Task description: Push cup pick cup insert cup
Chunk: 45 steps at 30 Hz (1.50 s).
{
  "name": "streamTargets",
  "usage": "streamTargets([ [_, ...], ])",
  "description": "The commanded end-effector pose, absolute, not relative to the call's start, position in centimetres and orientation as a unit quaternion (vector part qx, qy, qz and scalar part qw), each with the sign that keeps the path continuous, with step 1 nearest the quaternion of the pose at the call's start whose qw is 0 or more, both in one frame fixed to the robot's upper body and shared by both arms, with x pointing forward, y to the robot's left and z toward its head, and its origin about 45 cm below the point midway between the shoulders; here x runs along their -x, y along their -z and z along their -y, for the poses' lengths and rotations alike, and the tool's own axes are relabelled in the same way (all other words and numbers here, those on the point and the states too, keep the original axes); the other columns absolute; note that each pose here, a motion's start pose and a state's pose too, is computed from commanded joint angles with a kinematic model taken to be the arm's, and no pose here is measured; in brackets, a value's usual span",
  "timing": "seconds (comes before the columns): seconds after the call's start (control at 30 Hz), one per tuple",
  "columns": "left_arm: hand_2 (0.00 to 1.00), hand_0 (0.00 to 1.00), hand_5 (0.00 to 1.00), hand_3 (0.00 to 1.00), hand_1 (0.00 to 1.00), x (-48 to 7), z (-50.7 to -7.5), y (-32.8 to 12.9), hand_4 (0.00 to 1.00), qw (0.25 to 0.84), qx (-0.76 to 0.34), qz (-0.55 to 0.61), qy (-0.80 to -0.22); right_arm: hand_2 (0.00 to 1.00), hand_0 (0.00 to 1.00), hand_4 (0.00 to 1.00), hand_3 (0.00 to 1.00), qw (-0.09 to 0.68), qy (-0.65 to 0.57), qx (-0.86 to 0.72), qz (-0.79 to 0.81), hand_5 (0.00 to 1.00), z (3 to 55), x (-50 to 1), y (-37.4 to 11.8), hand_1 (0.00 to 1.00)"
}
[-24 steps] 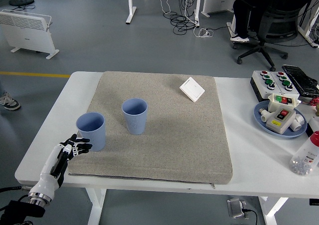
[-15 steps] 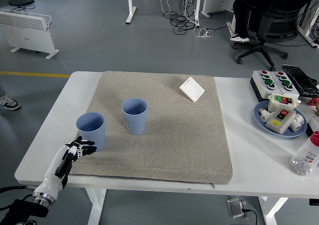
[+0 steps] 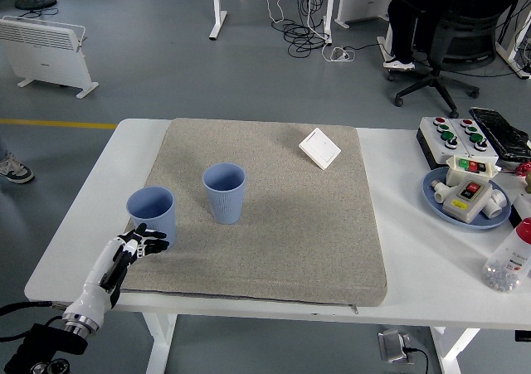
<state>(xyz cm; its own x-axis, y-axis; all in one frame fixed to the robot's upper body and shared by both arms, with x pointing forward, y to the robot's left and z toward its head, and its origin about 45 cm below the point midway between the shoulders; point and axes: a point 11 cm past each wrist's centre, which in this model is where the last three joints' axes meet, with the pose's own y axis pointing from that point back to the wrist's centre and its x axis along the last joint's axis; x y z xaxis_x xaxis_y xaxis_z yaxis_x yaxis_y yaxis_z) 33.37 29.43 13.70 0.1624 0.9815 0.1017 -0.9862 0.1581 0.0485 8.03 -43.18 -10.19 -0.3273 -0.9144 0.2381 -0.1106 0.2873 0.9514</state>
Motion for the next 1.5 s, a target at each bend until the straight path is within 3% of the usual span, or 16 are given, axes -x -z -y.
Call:
streamTargets([
  [0.37, 0.540, 0.738, 0.998, 0.539, 0.597, -34.3, -29.4, -13.4, 0.628, 0.764, -0.060, 0.031, -0.642, 0.649, 0.754, 0.081, 0.557, 0.439, 0.462, -0.379, 0.671, 0.466, 43.1, -7.6, 10.3, 0.626],
  [1.5, 0.530, 0.750, 0.998, 0.528, 0.598, -38.9, -30.3, -14.2, 0.624, 0.767, -0.082, 0.052, -0.634, 0.649, 0.754, 0.080, 0.557, 0.442, 0.459, -0.385, 0.668, 0.467, 42.9, -8.0, 10.3, 0.626],
])
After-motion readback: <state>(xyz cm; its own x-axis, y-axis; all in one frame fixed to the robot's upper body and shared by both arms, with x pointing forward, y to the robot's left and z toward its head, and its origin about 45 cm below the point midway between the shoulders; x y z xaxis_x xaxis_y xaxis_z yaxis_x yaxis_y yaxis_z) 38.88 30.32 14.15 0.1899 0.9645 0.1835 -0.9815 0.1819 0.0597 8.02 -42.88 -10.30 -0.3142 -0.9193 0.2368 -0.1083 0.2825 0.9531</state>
